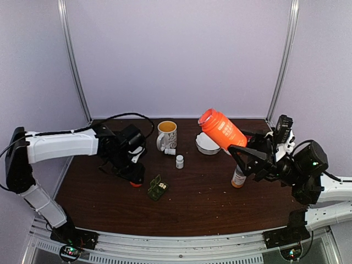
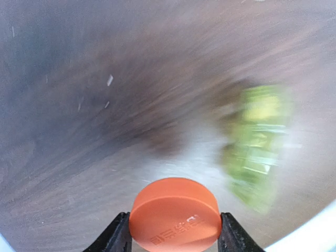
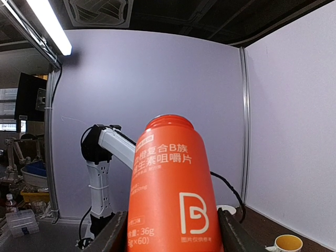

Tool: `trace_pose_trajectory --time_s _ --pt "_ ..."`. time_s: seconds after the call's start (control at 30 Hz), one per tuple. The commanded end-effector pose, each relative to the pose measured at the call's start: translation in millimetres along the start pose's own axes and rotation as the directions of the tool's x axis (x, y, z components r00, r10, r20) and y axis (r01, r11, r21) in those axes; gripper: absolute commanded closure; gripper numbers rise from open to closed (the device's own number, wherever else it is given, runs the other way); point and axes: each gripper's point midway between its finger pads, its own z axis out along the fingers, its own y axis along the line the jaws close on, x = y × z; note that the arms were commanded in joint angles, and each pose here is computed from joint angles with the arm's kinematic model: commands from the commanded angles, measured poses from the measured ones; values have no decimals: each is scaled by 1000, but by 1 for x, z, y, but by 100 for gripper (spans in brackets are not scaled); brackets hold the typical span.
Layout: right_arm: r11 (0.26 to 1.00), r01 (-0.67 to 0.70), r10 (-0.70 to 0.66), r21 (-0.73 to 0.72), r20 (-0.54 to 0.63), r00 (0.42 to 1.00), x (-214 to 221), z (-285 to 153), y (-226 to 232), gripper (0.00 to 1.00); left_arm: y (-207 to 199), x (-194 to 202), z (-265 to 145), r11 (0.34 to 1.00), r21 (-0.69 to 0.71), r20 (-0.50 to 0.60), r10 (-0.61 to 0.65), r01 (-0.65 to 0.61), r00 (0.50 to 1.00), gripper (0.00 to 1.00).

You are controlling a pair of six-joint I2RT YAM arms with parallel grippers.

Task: Sort the pills into containers
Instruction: Pick up the lid of the pill bottle from the center of the board, then screw the lid of the pill bottle onto the pill bottle.

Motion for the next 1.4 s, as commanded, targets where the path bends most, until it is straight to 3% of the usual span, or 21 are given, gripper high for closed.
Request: trace_pose_trajectory --time_s 0.0,0.17,0.3,0.43,0.57,0.8,1.03,1.2,1.37 --pt "1000 22 -22 -20 8 1000 1 1 4 100 -57 -32 -108 920 375 235 19 -109 972 53" --pt "999 30 -31 -44 -5 1000 8 9 7 100 -100 -46 -225 716 645 450 -71 -269 890 53" --pt "996 31 -32 -78 -12 999 10 22 12 100 -121 -40 -285 527 763 511 -135 -375 849 53" --pt "992 35 -38 -118 -22 999 11 36 21 100 -129 -33 -319 406 802 541 -184 -438 821 52" --pt "989 24 -29 -149 -27 999 11 49 29 100 -133 -30 -332 335 817 550 -208 -470 809 52" --pt "986 46 -52 -162 -36 998 17 61 32 100 -147 -24 -340 243 826 555 -193 -508 809 52" --pt "987 28 -42 -158 -86 995 31 67 31 100 -155 -19 -342 212 828 554 -173 -518 814 52" --pt "991 25 -46 -133 -156 987 47 72 26 100 -160 -18 -338 213 830 551 -157 -516 820 53" --pt "991 71 -96 -115 -230 968 59 70 22 100 -159 -20 -322 267 841 518 -138 -472 844 53"
